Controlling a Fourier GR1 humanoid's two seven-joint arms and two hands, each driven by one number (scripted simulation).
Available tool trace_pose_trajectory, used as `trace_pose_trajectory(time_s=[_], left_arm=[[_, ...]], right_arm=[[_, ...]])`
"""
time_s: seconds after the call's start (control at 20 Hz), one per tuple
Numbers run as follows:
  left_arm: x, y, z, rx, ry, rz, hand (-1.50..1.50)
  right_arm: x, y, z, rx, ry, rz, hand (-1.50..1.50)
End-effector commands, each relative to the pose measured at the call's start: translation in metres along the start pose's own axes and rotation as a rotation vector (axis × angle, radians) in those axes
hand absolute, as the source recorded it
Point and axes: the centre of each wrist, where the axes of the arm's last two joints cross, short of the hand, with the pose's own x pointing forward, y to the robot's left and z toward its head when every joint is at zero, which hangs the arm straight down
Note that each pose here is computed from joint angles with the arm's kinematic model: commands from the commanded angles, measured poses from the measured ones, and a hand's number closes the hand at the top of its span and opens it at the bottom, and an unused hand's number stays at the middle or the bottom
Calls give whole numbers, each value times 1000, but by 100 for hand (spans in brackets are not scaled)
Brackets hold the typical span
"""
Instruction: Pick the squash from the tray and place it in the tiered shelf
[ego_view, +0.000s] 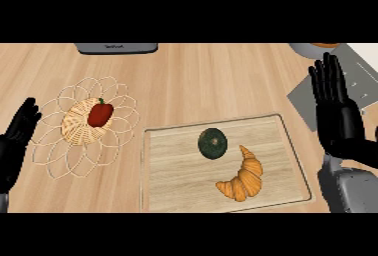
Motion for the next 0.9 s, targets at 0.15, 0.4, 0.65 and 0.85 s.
trace_pose_trajectory(time_s=[0.15, 0.4, 0.65, 0.85], left_arm=[[23, -39, -16, 26, -54, 138, 0], [38, -69, -13, 17, -18, 240, 0], [27, -69, 3, 41, 21, 244, 0], [40, -67, -9, 62, 13, 244, 0]], right_arm=[[9, 83, -11, 313, 97, -15, 150], [-7, 102, -23, 122, 336, -153, -150], [25, 82, -45, 344, 160, -186, -150], [57, 59, -40, 556, 194, 44, -150]])
